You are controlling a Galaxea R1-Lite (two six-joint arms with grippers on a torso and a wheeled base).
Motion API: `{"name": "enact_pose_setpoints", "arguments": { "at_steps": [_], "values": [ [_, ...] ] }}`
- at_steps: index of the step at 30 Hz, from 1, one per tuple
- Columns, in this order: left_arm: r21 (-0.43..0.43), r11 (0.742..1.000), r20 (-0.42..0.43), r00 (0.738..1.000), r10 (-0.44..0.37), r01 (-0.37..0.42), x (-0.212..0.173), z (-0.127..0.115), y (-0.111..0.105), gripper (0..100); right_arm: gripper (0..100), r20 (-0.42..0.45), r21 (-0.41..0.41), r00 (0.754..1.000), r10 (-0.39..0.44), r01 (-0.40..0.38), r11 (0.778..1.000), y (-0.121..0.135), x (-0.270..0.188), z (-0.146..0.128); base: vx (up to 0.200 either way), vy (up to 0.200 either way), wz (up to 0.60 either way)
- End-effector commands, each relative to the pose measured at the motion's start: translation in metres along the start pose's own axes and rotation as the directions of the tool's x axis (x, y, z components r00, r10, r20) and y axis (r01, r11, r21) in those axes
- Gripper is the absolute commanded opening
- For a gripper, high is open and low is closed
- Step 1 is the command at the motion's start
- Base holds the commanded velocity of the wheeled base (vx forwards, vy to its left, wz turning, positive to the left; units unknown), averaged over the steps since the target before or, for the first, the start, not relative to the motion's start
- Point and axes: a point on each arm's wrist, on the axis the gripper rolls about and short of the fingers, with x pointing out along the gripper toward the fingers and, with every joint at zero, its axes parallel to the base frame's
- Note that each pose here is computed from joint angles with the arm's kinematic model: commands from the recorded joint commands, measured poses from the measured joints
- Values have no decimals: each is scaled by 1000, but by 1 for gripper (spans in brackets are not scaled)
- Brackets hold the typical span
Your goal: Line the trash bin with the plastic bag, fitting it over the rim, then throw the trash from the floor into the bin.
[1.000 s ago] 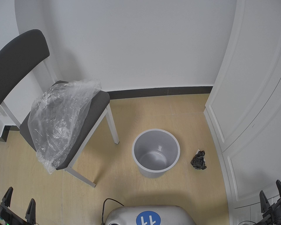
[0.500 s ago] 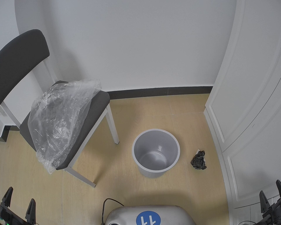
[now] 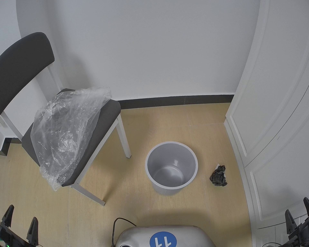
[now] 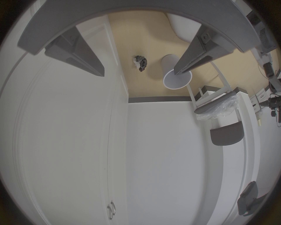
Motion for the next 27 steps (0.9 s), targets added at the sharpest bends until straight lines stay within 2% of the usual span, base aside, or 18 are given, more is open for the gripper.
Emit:
{"name": "enact_pose_setpoints", "arguments": {
  "at_steps": [1, 2, 3, 4, 5, 8, 9, 11, 13, 16, 18, 20, 24, 27],
  "values": [
    [-34, 999, 139, 990, 16, -12, -5, 19, 0, 100, 100, 3, 17, 1000, -5, 5, 1000, 0, 0, -5, 0, 0, 0],
    [-34, 999, 139, 990, 16, -12, -5, 19, 0, 100, 100, 3, 17, 1000, -5, 5, 1000, 0, 0, -5, 0, 0, 0],
    [-108, 993, 295, 956, -7, 41, -19, 53, -1, 100, 100, 121, 40, 993, 12, -17, 999, 0, -5, 18, 0, 0, 0],
    [-112, 992, 306, 952, -18, 54, -21, 58, -1, 100, 100, 161, 47, 987, 20, -28, 998, 0, -8, 27, 0, 0, 0],
    [-89, 992, 307, 950, -54, 85, -25, 67, -1, 100, 100, 235, 58, 970, 67, -83, 995, 0, -13, 53, 0, 0, 0],
    [-34, 993, 207, 973, -103, 113, -22, 74, -1, 100, 100, 215, 9, 972, 95, -100, 995, 0, -11, 73, 0, 0, 0],
    [-34, 993, 207, 973, -103, 113, -22, 74, -1, 100, 100, 215, 9, 972, 95, -100, 995, 0, -11, 73, 0, 0, 0],
    [9, 991, 104, 985, -135, 134, -9, 86, -1, 100, 100, 107, -15, 989, 99, -98, 995, 0, 9, 84, 0, 0, 0],
    [25, 988, 37, 987, -154, 153, 4, 95, -1, 100, 100, 78, -7, 992, 101, -101, 995, 0, 22, 96, 0, 0, 0],
    [27, 985, -35, 985, -170, 171, 20, 103, -2, 100, 100, 72, 25, 992, 101, -103, 994, 0, 39, 112, 0, 0, 0],
    [80, 979, -122, 977, -175, 185, 38, 106, -4, 100, 100, 108, 69, 989, 99, -107, 992, 0, 55, 127, 0, 0, 0],
    [119, 974, -170, 971, -170, 191, 52, 110, -5, 100, 100, 90, 85, 991, 95, -102, 991, 0, 74, 133, 0, 0, 0],
    [161, 966, -212, 963, -165, 201, 75, 120, -7, 100, 100, 53, 96, 994, 94, -99, 990, 0, 102, 143, 0, 0, 0],
    [235, 952, -263, 956, -131, 195, 104, 135, -9, 100, 100, 40, 123, 995, 90, -94, 988, 3, 132, 158, 0, 0, 0]
  ]
}}
